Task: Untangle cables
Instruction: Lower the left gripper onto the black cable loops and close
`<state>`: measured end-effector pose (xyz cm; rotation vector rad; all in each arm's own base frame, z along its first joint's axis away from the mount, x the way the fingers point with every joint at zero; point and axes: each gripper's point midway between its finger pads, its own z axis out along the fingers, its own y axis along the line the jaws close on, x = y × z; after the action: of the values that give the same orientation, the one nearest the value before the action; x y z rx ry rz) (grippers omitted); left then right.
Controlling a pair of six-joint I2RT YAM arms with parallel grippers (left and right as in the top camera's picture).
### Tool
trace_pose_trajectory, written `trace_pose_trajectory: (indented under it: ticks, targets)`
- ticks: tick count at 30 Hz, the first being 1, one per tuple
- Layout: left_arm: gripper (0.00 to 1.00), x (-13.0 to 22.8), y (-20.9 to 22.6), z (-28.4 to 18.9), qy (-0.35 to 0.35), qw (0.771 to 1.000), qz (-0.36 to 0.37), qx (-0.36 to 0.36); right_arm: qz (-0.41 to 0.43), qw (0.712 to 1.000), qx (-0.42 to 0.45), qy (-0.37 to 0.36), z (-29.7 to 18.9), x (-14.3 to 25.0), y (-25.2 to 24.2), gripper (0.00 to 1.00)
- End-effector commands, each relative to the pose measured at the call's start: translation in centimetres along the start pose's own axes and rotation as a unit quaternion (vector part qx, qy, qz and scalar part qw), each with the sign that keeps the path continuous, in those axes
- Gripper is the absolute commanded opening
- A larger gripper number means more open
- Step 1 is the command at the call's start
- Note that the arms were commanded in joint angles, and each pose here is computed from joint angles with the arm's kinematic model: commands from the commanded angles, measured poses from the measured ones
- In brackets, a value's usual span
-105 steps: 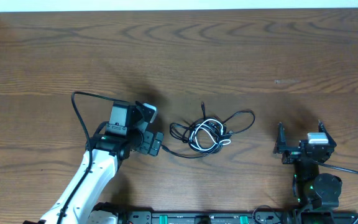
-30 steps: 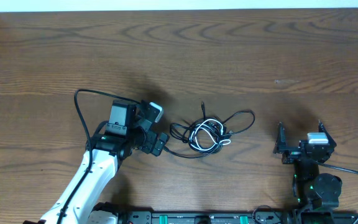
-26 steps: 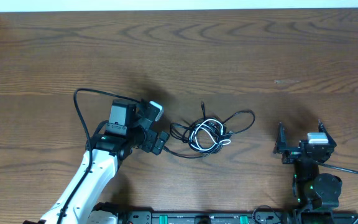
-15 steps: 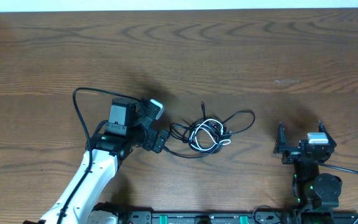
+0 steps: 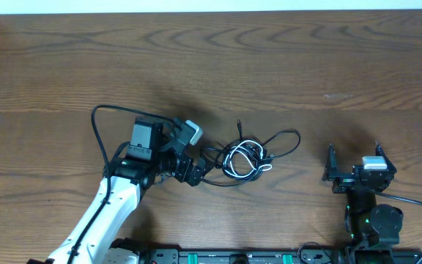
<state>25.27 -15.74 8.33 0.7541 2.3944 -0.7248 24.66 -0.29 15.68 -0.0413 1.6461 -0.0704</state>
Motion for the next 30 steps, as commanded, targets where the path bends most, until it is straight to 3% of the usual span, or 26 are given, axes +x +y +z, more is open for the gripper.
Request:
trace_pose_trajectory:
  ticks: [1,30]
  targets:
    - [0.99,-0.94,-0.23,-0.13,-0.005,1.000,0.008,-0.003,0.006,1.000,0.002,-0.001,-0.03,0.01,-0.12,0.99]
    - [0.99,-0.87,0.10,-0.09,-0.002,1.000,0.010,-0.015,0.006,1.000,0.002,-0.001,-0.03,0.01,-0.12,0.99]
